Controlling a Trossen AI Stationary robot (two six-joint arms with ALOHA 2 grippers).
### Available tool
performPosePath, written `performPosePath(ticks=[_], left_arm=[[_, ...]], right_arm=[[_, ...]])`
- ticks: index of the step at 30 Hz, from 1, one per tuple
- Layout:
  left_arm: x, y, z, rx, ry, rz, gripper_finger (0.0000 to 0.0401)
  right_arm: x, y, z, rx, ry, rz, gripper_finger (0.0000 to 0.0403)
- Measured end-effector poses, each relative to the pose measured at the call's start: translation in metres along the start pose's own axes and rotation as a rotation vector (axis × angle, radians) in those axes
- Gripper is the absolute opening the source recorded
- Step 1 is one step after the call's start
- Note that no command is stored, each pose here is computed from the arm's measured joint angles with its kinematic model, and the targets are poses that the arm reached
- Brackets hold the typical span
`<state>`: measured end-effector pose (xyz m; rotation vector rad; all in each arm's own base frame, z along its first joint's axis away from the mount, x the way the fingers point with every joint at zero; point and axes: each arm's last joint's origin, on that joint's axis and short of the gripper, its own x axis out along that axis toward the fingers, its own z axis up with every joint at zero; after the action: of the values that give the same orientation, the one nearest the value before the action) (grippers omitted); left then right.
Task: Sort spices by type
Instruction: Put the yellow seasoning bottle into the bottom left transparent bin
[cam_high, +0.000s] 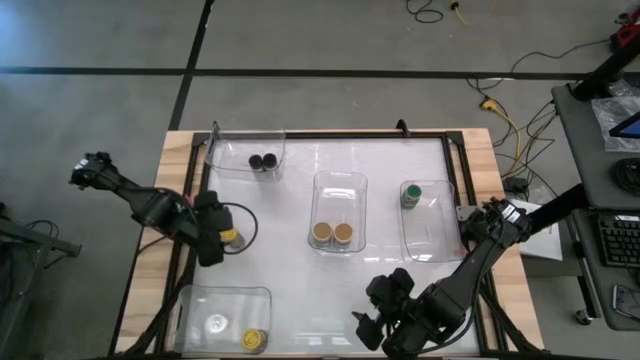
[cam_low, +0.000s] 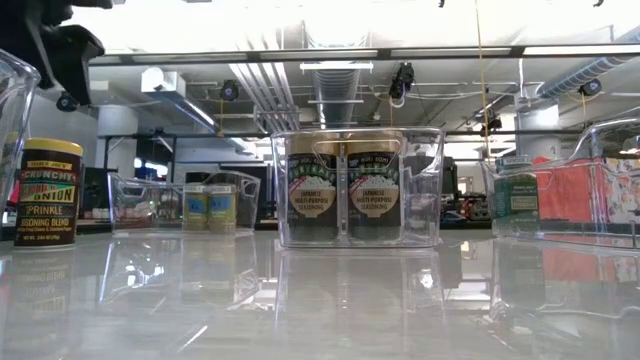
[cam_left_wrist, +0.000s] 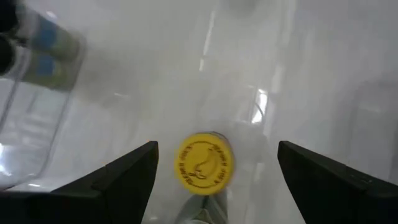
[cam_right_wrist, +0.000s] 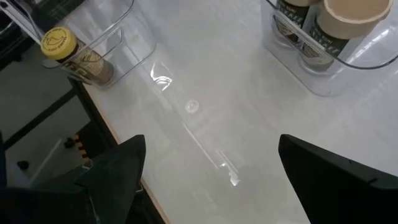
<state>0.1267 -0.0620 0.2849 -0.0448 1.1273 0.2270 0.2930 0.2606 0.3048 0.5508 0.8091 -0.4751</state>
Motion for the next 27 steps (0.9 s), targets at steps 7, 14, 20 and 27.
performPosePath(ticks=[7,14,20,27], left_arm=[[0.012,0.002,-0.011,-0.058,0.042,-0.006,0.0314],[0.032,-0.002,-0.018,-0.103,0.105,0.052,0.0314],[0.039,0.002,-0.021,-0.191,0.097,0.088,0.0314],[0.044,0.001,-0.018,-0.226,0.09,0.067,0.0314]], right_arm=[[0.0,0.0,0.001,-0.018,-0.005,-0.001,0.0359],[0.001,0.0,0.002,-0.051,-0.046,-0.01,0.0359],[0.0,0.0,0.002,-0.051,-0.047,-0.01,0.0359],[0.0,0.0,0.002,-0.052,-0.047,-0.01,0.0359]])
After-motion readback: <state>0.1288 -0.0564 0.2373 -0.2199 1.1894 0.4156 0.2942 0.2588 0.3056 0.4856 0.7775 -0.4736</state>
